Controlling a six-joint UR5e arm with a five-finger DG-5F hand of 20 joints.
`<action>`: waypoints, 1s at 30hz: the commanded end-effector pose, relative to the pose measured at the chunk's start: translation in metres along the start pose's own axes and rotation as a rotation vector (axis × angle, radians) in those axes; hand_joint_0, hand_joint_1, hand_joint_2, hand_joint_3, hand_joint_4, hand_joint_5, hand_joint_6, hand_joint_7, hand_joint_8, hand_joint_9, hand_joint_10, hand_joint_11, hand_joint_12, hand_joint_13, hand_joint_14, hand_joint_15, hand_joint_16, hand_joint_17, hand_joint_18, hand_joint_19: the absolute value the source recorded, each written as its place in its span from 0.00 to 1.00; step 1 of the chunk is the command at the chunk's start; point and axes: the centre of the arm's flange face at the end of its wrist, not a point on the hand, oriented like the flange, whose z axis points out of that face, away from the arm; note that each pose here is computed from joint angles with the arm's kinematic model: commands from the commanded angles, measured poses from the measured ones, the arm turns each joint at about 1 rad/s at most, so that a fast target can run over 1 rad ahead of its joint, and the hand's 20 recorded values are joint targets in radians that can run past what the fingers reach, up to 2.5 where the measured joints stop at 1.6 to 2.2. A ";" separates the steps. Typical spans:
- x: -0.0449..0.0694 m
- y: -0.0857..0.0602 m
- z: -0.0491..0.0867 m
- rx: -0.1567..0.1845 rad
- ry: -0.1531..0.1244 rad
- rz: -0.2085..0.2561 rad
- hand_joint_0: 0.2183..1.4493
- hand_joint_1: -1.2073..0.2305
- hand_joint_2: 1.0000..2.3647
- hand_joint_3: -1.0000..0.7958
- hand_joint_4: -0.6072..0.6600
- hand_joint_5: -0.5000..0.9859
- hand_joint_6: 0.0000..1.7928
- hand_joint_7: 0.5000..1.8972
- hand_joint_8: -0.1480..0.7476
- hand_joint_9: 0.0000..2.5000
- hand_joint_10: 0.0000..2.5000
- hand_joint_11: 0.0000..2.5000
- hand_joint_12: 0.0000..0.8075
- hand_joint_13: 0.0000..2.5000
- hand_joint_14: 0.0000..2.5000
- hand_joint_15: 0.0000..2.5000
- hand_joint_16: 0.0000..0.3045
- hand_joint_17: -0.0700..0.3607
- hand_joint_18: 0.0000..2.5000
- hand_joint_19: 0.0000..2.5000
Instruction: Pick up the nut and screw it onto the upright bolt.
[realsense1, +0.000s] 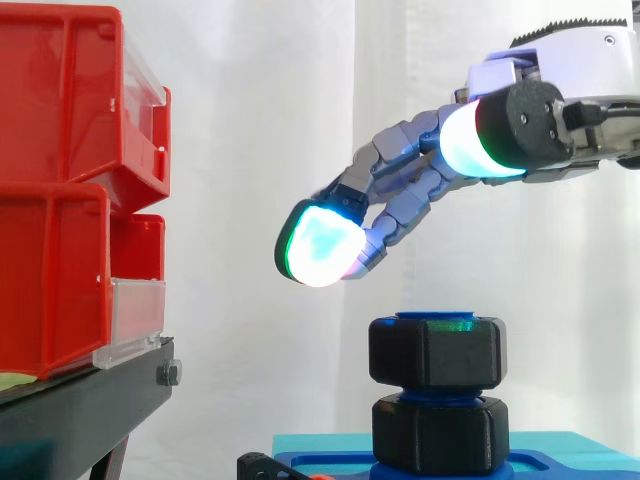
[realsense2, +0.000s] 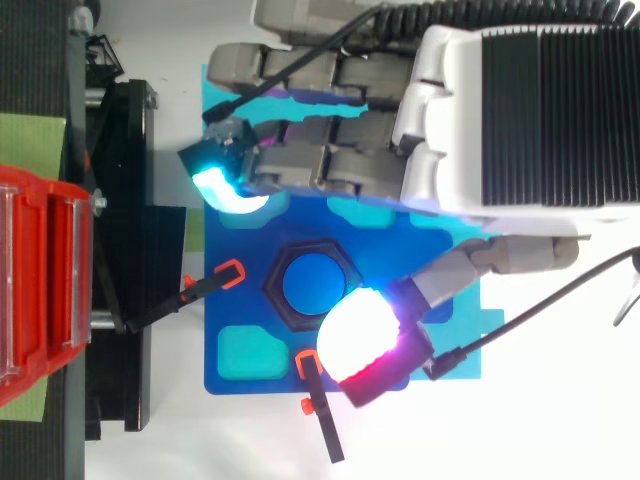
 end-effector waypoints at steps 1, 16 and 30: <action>0.001 0.008 0.002 -0.005 0.001 -0.001 0.19 0.81 0.00 0.28 0.59 0.21 0.28 0.06 0.38 0.14 0.00 0.00 0.40 0.00 0.00 0.00 0.14 0.39 0.00 0.00; 0.010 0.025 0.003 -0.001 0.014 0.022 0.19 0.88 0.00 0.28 0.56 0.21 0.28 0.06 0.34 0.04 0.00 0.00 0.40 0.00 0.00 0.00 0.16 0.42 0.00 0.00; 0.033 0.024 0.001 -0.004 0.005 0.030 0.20 0.86 0.00 0.28 0.60 0.24 0.28 0.14 0.36 0.07 0.00 0.00 0.40 0.00 0.00 0.00 0.15 0.40 0.00 0.00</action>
